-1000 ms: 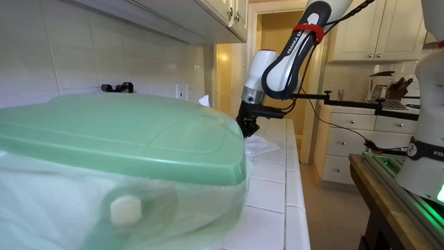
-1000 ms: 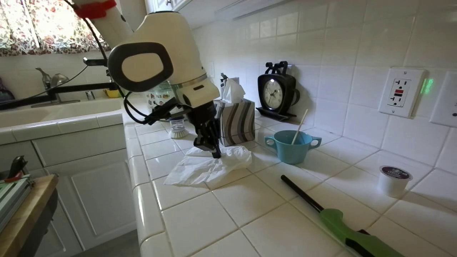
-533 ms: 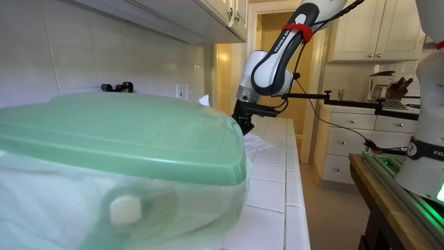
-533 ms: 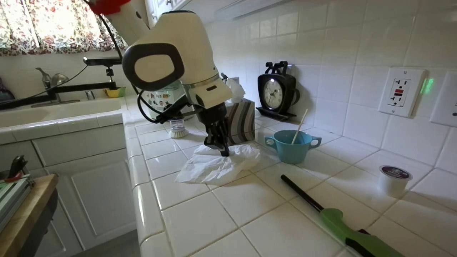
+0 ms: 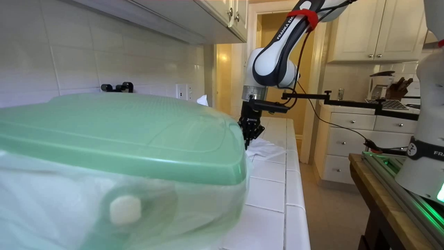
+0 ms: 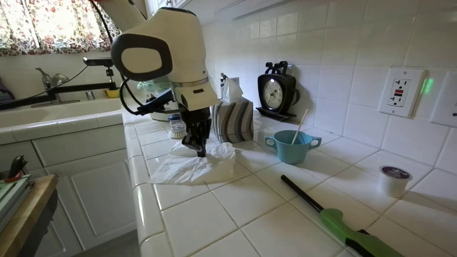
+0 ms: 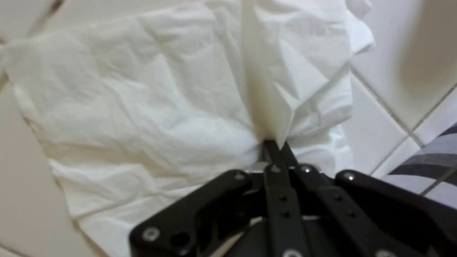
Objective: Use the paper towel to clean the surface
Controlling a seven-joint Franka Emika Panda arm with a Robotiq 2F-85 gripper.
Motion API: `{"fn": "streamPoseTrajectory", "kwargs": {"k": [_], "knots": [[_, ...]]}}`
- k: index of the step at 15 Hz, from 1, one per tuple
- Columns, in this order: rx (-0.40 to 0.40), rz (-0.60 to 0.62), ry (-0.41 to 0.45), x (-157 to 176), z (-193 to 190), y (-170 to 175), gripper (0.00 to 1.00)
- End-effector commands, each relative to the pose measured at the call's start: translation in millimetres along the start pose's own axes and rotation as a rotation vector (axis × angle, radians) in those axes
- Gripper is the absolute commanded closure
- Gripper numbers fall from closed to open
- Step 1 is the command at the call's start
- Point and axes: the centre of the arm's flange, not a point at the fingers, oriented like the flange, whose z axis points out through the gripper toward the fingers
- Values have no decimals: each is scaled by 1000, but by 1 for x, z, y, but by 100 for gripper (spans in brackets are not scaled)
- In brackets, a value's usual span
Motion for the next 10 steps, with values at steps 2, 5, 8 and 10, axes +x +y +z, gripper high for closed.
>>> {"fn": "streamPoseTrajectory", "kwargs": {"k": [2, 5, 8, 10], "knots": [[-46, 84, -41, 18, 6, 47, 100], [-45, 108, -14, 41, 3, 53, 100], [-41, 82, 30, 52, 5, 43, 100], [-38, 37, 56, 51, 7, 26, 100]]}}
